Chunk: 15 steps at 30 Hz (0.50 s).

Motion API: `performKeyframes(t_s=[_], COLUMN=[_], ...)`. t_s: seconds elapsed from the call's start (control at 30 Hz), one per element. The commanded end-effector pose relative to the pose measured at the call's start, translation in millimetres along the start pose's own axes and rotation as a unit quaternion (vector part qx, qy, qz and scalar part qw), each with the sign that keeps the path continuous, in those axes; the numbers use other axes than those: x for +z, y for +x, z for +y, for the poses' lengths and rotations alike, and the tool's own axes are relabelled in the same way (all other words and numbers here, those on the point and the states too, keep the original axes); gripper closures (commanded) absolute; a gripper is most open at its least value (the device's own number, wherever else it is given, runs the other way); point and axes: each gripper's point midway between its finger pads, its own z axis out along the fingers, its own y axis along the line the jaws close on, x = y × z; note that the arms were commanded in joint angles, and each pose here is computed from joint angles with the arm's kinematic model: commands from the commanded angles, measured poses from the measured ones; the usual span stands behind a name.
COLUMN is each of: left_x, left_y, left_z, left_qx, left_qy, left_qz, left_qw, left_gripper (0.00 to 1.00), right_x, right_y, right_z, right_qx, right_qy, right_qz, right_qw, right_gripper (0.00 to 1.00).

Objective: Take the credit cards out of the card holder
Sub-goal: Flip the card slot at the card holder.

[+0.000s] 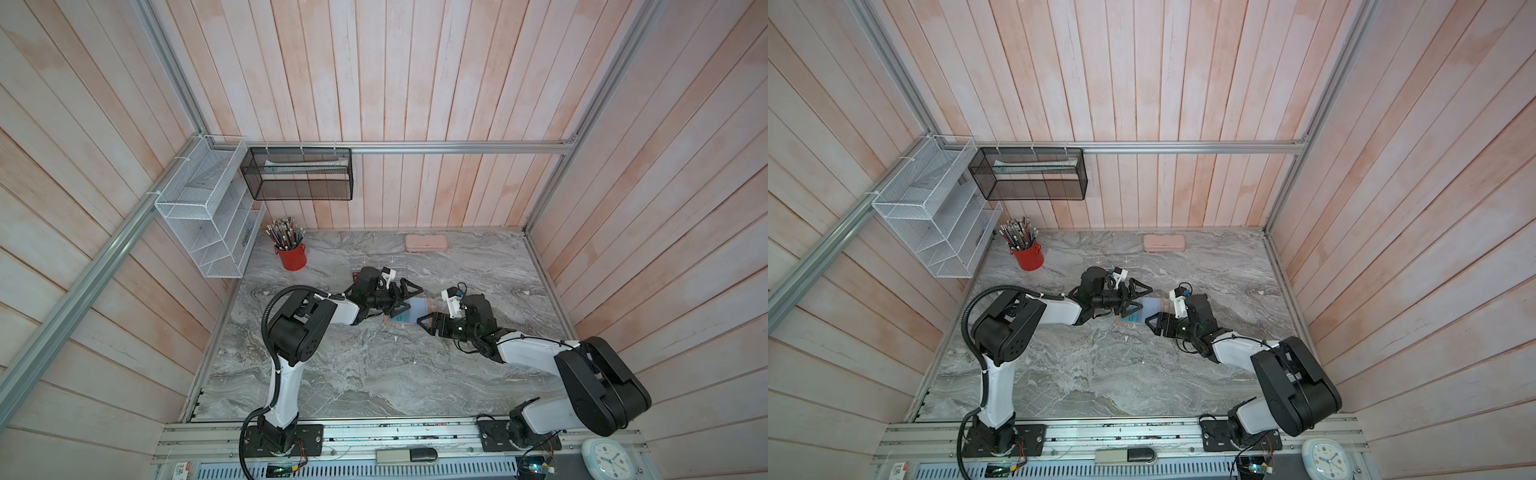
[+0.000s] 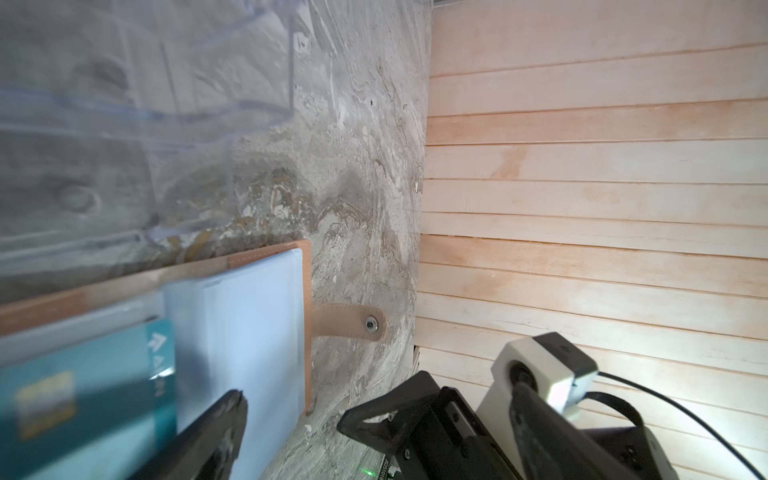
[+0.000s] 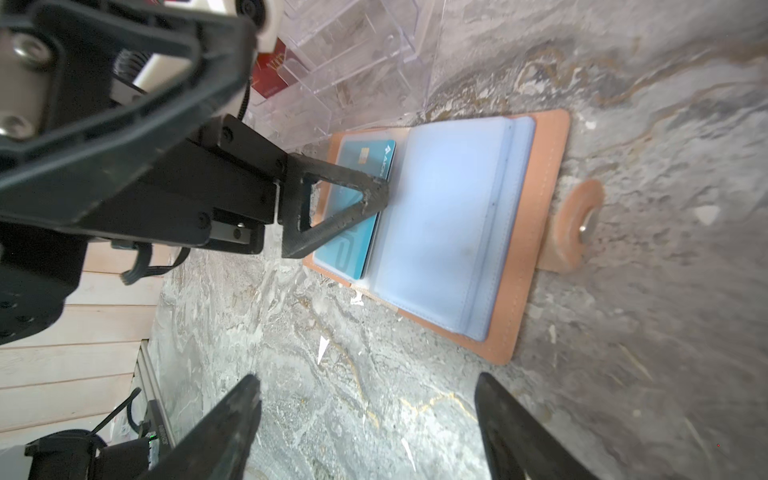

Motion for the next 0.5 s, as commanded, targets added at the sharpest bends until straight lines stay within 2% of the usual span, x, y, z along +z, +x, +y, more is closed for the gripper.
performKeyframes(t_s=[0.0,0.13,0.47], left_x=[-15,-21,-28], left_y=[-12,-19,-10], left_z=[-9,-9,-24], left_qx=[0.020,0.021,0.026], left_qy=[0.008,0.010,0.024], left_qz=[-0.019,-0.024,-0.023], left_qw=[1.000,0.999,0.999], left_gripper=[0.00,0.00,0.00], right_x=[6,11,17], right_y=[-11,-17,-35], right_z=[16,19,13], right_qx=[-0.010,-0.010,0.011], right_qy=[-0.044,-0.054,-0.077], right_qz=[-0.002,-0.002,-0.011], right_qw=[0.999,0.998,0.997], right_gripper=[0.19,0.18,0.17])
